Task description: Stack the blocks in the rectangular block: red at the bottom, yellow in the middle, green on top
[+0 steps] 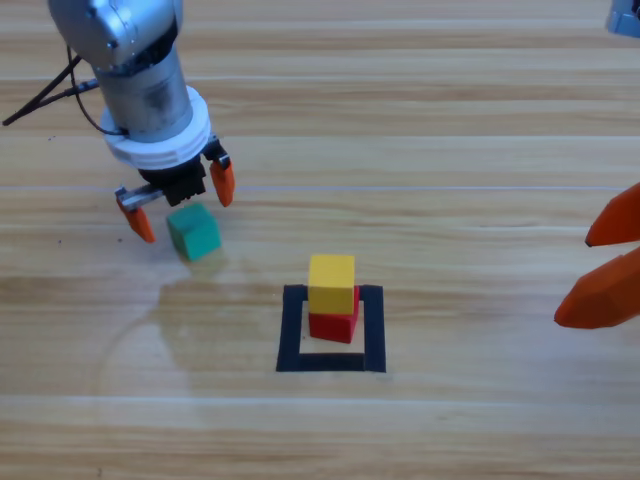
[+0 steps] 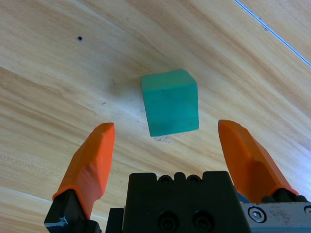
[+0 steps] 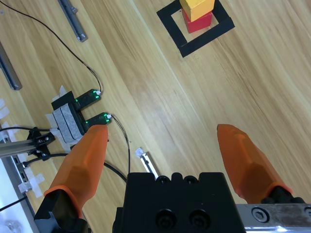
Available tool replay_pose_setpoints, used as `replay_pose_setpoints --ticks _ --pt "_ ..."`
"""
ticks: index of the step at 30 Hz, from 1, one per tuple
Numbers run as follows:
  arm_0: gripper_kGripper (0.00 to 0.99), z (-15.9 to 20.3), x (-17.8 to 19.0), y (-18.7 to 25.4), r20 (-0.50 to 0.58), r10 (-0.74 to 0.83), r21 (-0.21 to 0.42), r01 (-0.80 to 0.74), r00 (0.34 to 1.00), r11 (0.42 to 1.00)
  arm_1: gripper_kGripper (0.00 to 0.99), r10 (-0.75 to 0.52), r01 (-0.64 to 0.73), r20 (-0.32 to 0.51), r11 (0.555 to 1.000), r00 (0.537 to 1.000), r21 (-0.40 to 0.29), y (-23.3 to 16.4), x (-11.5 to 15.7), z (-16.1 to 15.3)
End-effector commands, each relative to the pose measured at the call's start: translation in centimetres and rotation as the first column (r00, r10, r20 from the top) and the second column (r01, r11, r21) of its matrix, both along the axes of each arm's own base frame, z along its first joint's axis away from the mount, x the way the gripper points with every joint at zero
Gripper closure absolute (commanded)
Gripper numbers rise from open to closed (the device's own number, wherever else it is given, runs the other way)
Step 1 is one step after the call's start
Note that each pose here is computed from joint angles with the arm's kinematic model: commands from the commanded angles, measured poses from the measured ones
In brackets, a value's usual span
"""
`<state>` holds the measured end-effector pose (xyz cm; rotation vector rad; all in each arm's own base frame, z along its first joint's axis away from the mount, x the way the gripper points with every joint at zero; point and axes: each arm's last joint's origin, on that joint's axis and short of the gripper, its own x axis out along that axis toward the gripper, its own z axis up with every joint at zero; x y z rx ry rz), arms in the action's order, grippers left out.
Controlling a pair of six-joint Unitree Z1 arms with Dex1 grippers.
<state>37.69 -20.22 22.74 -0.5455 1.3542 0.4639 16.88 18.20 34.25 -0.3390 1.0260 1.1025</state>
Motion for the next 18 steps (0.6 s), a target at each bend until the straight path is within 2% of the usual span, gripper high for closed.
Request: replay_pose_setpoints --ticks 1,18 --pt "0.079 -2.56 0.33 -2.10 -0.025 -0.013 0.031 0.013 1.000 0.999 0.001 -0.016 0.013 -0.057 0.999 0.998 -0.041 -0.05 0.82 -1.97" --pt "0.080 -3.47 1.19 -1.77 -0.038 0.020 0.030 -0.019 0.999 0.999 0.001 -0.027 0.025 -0.030 0.997 0.999 -0.067 -0.08 1.06 -2.64"
